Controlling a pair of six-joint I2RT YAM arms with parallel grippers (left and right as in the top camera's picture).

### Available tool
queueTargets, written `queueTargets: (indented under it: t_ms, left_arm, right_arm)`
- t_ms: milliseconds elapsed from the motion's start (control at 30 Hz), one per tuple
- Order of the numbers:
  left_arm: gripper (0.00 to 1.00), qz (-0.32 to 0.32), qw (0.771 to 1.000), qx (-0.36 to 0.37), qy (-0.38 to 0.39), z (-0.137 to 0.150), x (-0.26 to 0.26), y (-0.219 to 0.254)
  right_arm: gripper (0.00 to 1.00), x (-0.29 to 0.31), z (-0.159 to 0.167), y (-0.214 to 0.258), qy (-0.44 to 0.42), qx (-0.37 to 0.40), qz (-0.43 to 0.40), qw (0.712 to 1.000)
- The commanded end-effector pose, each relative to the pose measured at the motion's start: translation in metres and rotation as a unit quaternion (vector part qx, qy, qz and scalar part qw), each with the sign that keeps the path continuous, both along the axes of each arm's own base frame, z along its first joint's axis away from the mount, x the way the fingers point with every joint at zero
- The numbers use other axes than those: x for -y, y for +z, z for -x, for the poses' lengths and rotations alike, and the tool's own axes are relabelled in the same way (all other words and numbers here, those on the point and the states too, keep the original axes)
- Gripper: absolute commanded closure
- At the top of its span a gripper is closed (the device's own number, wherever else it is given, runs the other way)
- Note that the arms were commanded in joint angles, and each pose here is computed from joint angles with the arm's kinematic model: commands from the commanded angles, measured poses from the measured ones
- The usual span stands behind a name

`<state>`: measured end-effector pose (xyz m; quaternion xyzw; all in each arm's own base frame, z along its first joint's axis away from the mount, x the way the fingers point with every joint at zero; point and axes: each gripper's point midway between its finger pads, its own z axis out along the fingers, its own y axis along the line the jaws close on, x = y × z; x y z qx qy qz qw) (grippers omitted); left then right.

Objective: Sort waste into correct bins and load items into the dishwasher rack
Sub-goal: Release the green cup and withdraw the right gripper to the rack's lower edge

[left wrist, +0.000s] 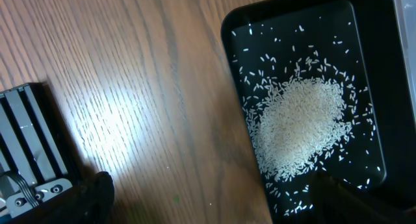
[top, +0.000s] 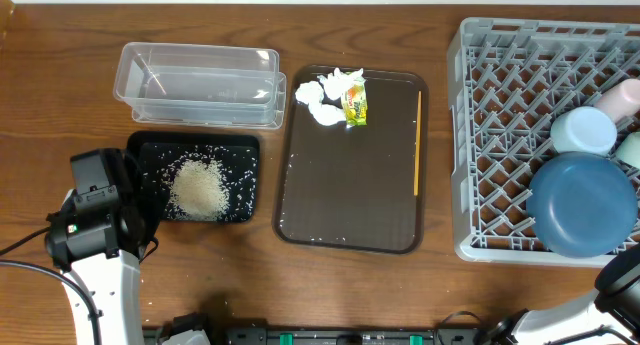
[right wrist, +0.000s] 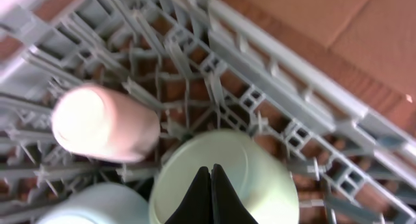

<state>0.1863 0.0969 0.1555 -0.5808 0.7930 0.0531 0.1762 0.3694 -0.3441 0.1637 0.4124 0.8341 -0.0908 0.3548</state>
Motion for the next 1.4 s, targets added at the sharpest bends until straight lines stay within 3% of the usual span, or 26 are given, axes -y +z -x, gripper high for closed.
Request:
queueTargets:
  t_ms: [0, 300, 633, 900, 1067, 1100, 1167, 1233, 1300, 1367]
  left_arm:
    - [0.03, -0.002, 1.0, 0.006, 0.0, -0.002, -0.001, 0.005]
    - [0.03, -0.002, 1.0, 0.006, 0.0, -0.002, -0.001, 0.005]
    - [0.03, -0.002, 1.0, 0.006, 0.0, -0.002, -0.001, 0.005]
    - [0.03, -0.002, 1.0, 0.006, 0.0, -0.002, -0.001, 0.005]
    - [0.03, -0.002, 1.0, 0.006, 0.0, -0.002, -0.001, 0.005]
    - [0.03, -0.002, 1.0, 0.006, 0.0, -0.002, -0.001, 0.005]
    - [0.03, -0.002, 1.0, 0.006, 0.0, -0.002, -0.001, 0.005]
    - [0.03, -0.002, 1.0, 0.006, 0.0, -0.002, -0.001, 0.005]
    - [0.03, -0.002, 1.0, 0.006, 0.0, -0.002, -0.001, 0.005]
    - [0.03, -0.002, 1.0, 0.006, 0.0, -0.002, -0.001, 0.005]
  right_arm:
    - [0.99, -0.003, -0.007, 0.001, 0.02, 0.013, -0.003, 1.0]
    - [0.99, -0.013, -0.004, -0.047, 0.028, -0.037, -0.05, 0.998]
    - [0.99, -0.028, 0.013, -0.058, 0.026, -0.074, -0.088, 0.993]
    - [0.99, -0.038, 0.025, -0.021, 0.022, -0.063, -0.075, 0.995]
    - [0.98, -0.06, 0.018, 0.049, 0.05, 0.027, -0.056, 0.997]
    - [0.93, -0.073, 0.012, 0.068, 0.082, 0.061, -0.059, 0.993]
    - [0.7, -0.103, -0.003, 0.11, 0.154, 0.141, -0.067, 0.976]
    - [0.52, -0.139, -0.018, 0.153, 0.233, 0.224, -0.086, 0.942]
    - [0.28, -0.171, -0.03, 0.184, 0.289, 0.278, -0.105, 0.91]
    - [0.17, -0.202, -0.042, 0.198, 0.32, 0.298, -0.118, 0.891]
